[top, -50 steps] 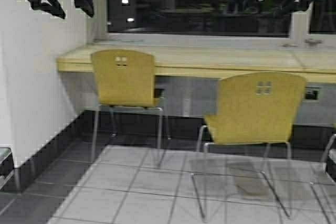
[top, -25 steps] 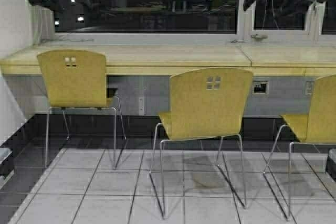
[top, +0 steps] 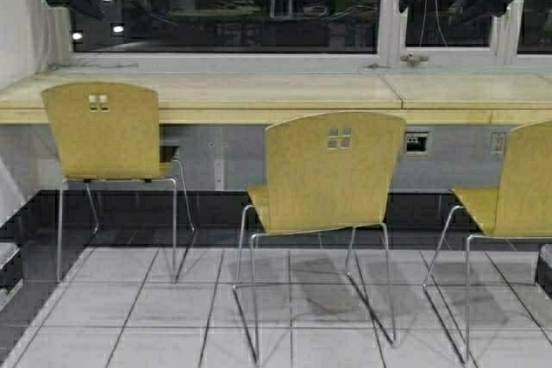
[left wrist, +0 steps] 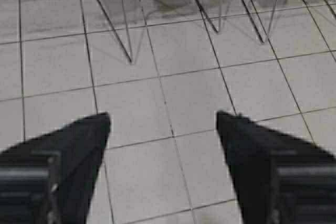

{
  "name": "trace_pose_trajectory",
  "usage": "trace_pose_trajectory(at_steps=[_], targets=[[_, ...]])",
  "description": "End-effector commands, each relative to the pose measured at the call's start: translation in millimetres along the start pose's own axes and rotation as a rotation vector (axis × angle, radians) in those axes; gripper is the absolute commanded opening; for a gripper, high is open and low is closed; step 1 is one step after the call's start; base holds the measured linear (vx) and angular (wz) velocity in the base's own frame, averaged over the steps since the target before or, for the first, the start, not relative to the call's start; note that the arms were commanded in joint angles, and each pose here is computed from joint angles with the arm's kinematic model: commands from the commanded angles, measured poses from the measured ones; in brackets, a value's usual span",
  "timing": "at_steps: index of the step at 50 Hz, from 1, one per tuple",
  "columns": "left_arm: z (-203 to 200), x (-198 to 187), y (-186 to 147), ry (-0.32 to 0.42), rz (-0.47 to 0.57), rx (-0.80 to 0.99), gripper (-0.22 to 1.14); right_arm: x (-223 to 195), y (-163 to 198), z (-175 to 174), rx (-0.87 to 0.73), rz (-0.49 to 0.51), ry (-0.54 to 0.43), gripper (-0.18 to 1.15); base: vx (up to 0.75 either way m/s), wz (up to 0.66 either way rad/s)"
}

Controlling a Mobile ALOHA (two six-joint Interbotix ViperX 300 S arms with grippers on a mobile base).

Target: Push the chairs under the table

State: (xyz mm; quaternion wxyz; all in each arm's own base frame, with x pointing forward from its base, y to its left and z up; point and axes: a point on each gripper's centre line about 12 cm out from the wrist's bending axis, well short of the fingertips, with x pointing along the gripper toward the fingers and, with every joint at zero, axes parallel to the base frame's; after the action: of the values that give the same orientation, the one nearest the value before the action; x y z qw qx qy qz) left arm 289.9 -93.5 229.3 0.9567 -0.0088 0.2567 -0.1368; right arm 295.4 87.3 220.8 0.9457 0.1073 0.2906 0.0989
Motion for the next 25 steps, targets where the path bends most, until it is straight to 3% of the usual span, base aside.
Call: trace_pose_trajectory(at_steps=[1, 14, 25], targets=[[13.0, -3.0, -1.4, -0.040, -0.004, 0.003, 0.94, -6.6, 3.7, 12.6, 0.015, 0.013, -0.040, 0.98, 0.20, -0.04], [6.4, 3.5, 1.7, -0.011, 0.005, -0.002, 0.94, -6.9, 3.2, 11.6, 0.034, 0.012, -0.041, 0.98, 0.26, -0.01], [14.6, -6.8, 0.8, -0.051, 0.001, -0.016, 0.94, -2.9, 2.0, 7.6, 0.025, 0.006, -0.022, 0.98, 0.31, 0.00]])
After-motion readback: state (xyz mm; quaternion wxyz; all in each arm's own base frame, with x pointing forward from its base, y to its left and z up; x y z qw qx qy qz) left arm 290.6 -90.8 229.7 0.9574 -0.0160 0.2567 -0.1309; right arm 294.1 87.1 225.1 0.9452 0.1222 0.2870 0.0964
